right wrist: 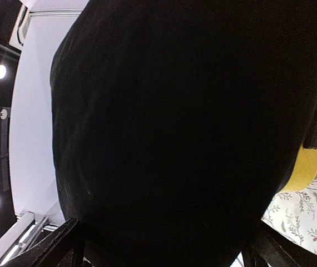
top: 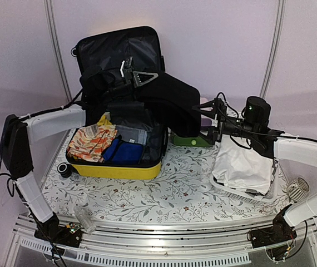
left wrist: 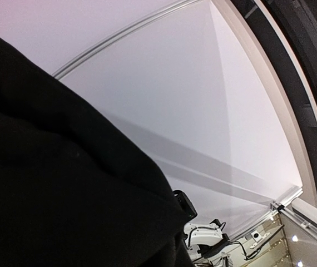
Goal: Open, take out, and arrange the luggage
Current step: Pass from the left arm to the right, then place the clothes in the bin.
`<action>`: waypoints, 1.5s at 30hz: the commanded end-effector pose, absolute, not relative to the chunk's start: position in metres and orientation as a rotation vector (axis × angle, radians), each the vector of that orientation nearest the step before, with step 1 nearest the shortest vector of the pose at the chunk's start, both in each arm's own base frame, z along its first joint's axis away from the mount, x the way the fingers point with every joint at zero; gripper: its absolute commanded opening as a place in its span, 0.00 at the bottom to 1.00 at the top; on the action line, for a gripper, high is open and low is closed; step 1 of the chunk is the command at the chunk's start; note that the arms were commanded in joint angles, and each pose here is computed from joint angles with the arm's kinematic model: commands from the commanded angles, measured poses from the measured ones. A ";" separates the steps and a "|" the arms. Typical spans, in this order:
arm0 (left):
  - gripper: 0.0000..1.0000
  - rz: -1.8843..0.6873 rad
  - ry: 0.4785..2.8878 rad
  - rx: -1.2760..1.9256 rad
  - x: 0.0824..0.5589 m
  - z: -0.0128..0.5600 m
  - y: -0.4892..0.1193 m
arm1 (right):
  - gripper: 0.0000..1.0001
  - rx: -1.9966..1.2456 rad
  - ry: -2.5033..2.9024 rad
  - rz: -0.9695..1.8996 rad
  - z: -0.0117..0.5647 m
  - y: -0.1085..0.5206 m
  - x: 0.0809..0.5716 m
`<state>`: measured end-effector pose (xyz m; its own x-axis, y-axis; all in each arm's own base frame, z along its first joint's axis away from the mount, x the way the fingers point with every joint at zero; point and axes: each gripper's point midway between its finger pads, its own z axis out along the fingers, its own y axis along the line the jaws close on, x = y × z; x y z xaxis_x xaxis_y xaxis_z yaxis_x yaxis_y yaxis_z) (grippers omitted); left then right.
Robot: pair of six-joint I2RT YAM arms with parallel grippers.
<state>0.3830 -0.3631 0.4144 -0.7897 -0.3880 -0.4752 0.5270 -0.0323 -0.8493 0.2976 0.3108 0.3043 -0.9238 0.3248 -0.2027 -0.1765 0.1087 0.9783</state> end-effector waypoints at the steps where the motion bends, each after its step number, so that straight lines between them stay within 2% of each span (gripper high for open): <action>1: 0.00 -1.971 1.253 0.276 0.352 0.497 -0.363 | 0.99 0.128 1.923 2.014 0.341 0.310 0.286; 6: 0.00 -2.007 1.219 0.306 0.347 0.500 -0.384 | 0.97 0.155 1.896 2.023 0.349 0.301 0.284; 7: 0.00 -2.011 1.214 0.313 0.346 0.501 -0.387 | 0.87 0.161 1.885 2.015 0.350 0.296 0.283; 9: 0.00 -2.010 1.203 0.323 0.345 0.503 -0.391 | 0.60 0.191 1.874 1.983 0.352 0.282 0.284; 10: 0.00 -2.006 1.204 0.324 0.346 0.503 -0.393 | 0.50 0.208 1.878 1.954 0.353 0.274 0.285; 11: 0.00 -2.003 1.204 0.327 0.346 0.502 -0.395 | 0.44 0.235 1.898 1.919 0.353 0.267 0.286; 13: 0.00 -1.993 1.210 0.333 0.347 0.499 -0.401 | 0.39 0.235 1.923 1.812 0.356 0.251 0.286; 15: 0.00 -1.990 1.228 0.337 0.351 0.491 -0.411 | 0.15 0.237 1.931 1.718 0.362 0.236 0.285; 16: 0.00 -1.993 1.234 0.343 0.353 0.488 -0.416 | 0.07 0.254 1.944 1.680 0.363 0.228 0.284; 17: 0.00 -2.000 1.241 0.350 0.354 0.484 -0.423 | 0.03 0.255 1.951 1.637 0.366 0.220 0.284; 28: 0.00 -2.177 1.373 0.471 0.354 0.403 -0.546 | 0.02 0.275 2.006 1.159 0.384 0.143 0.270; 39: 0.00 -2.234 1.371 0.472 0.327 0.372 -0.602 | 0.02 0.297 2.083 0.926 0.370 0.095 0.280; 45: 0.00 -2.204 1.376 0.417 0.338 0.359 -0.606 | 0.02 0.306 2.076 0.848 0.368 0.070 0.284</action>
<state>0.3709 -0.6007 0.3195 -0.8741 -0.2313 -0.4272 0.4793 -0.2680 -0.8357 0.2724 0.0908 0.3440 -0.6961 0.5212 -0.4938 -0.0149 0.6771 0.7357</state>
